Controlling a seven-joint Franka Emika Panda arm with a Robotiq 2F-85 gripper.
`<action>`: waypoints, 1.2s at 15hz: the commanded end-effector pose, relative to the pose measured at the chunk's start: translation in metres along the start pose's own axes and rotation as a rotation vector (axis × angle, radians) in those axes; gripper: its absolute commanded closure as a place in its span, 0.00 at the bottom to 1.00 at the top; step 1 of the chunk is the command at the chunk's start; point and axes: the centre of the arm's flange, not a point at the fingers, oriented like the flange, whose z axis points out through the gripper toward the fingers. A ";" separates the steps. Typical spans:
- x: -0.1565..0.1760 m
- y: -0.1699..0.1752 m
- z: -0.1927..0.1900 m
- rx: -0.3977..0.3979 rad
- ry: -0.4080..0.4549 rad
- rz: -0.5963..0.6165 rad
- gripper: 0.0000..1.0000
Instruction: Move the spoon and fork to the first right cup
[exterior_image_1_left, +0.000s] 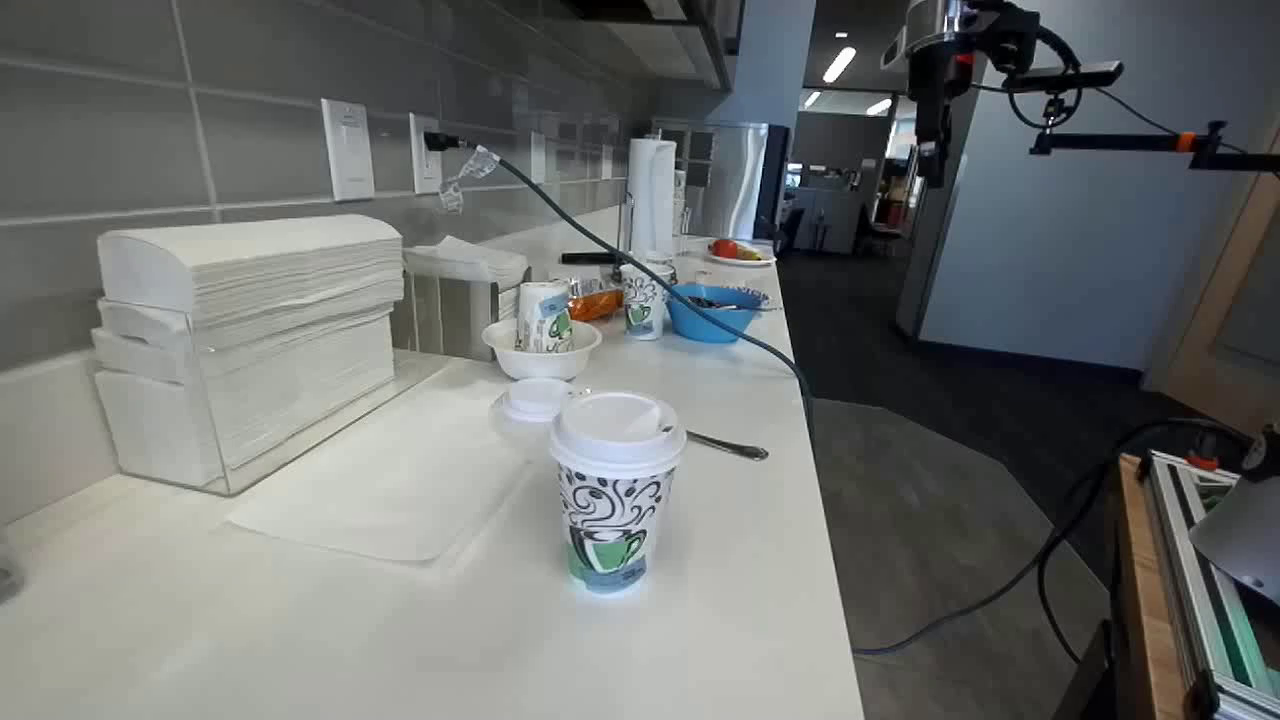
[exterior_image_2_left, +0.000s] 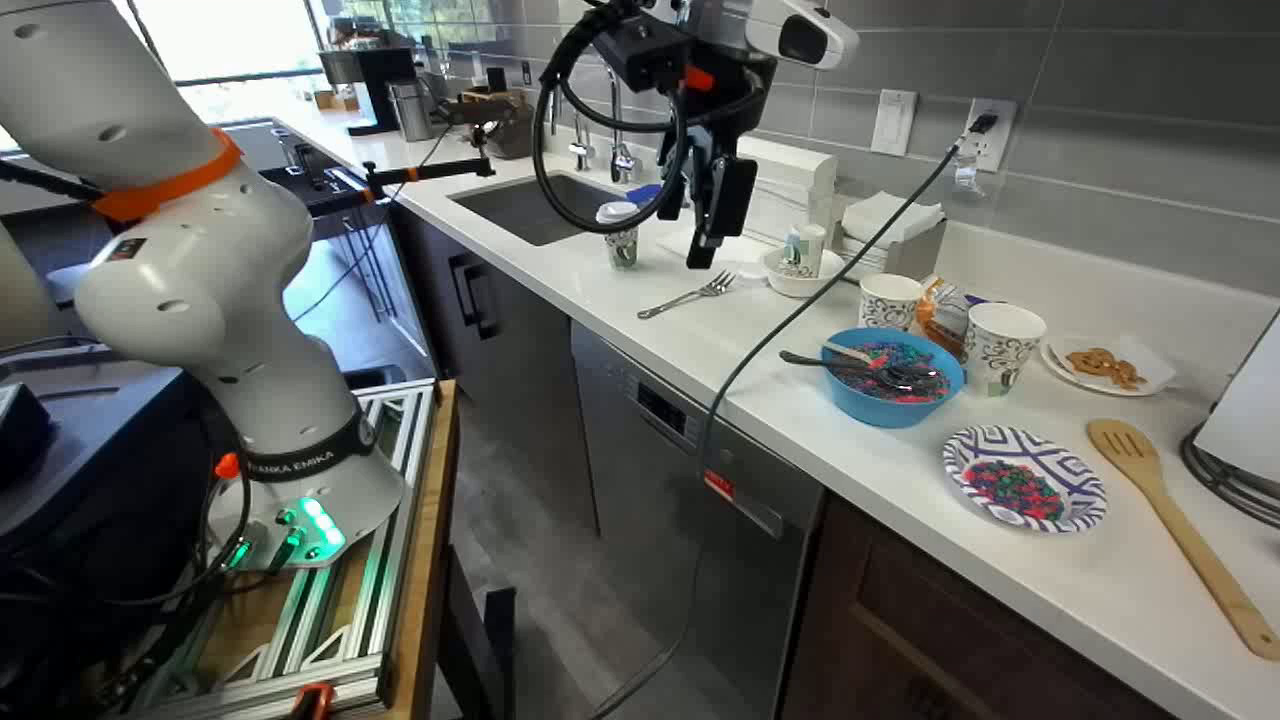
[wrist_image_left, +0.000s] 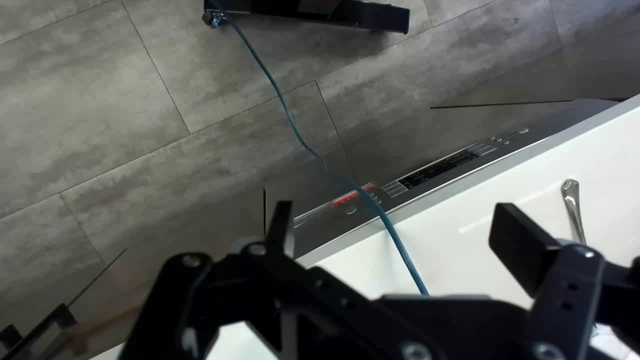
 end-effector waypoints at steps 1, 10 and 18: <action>0.000 0.000 0.000 0.000 0.000 0.000 0.00; 0.026 -0.005 0.001 0.006 0.026 0.040 0.00; 0.141 -0.022 0.009 0.053 0.206 0.209 0.00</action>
